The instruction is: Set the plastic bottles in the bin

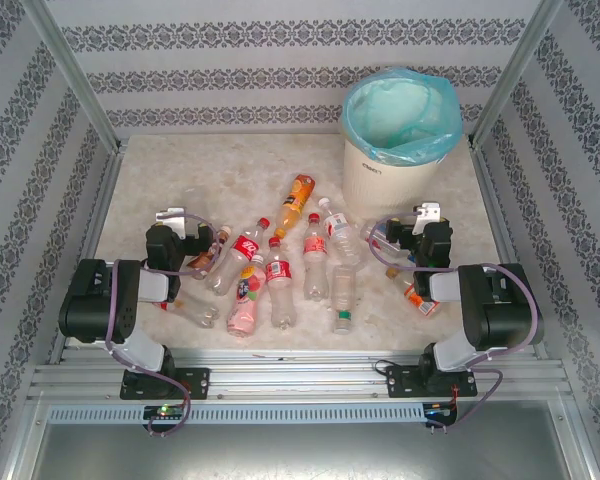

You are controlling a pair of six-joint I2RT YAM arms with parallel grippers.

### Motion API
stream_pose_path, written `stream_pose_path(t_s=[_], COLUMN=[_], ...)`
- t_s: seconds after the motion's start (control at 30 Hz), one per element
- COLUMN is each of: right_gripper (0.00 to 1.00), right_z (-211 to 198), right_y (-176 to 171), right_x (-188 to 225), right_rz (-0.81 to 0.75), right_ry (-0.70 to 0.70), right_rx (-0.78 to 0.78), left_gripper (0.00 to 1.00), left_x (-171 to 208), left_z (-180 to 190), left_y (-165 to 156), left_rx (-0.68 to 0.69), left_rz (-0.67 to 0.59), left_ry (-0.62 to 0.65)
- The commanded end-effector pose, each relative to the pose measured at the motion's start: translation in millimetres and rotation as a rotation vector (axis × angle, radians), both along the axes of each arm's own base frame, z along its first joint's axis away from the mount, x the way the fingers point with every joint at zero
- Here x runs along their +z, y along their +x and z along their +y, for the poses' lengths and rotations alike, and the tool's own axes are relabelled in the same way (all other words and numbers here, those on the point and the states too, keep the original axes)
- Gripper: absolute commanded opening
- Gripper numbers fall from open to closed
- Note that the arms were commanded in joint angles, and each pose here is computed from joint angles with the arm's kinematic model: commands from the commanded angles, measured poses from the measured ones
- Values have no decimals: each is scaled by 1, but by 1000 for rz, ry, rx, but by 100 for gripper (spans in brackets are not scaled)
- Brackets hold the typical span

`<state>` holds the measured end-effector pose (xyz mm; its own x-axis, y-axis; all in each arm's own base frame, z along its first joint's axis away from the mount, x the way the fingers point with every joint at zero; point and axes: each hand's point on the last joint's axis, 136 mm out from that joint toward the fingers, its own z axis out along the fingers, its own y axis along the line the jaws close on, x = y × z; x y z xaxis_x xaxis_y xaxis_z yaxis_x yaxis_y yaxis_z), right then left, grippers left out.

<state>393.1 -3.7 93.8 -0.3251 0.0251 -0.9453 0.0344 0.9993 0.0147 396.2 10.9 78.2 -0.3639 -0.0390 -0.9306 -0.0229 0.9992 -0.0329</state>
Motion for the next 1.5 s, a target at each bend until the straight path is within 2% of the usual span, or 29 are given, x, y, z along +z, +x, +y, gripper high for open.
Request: stream_pose_path(t_s=[0.0,1.0,1.17,1.4,1.47], right_gripper=[98,98,98,96,94], right_z=[7,5,2,4,10], right_y=[5,4,-2,-18,-22], right_x=[12,13,27,68,73], right_rz=[-37,-41,-74,-129,-105], right_ry=[5,32,30,5,3], right_rx=[29,36,20,4,19], left_gripper=[100,100,99,98,97], left_x=[10,12,24,55,70], left_z=[-2,5,1,14,18], left_y=[3,0,-11,-12,-11], left_rx=[-7,38,14,92,112], left_rz=[-35,-53,-115,-78,-106], left_ry=[17,15,22,20,25])
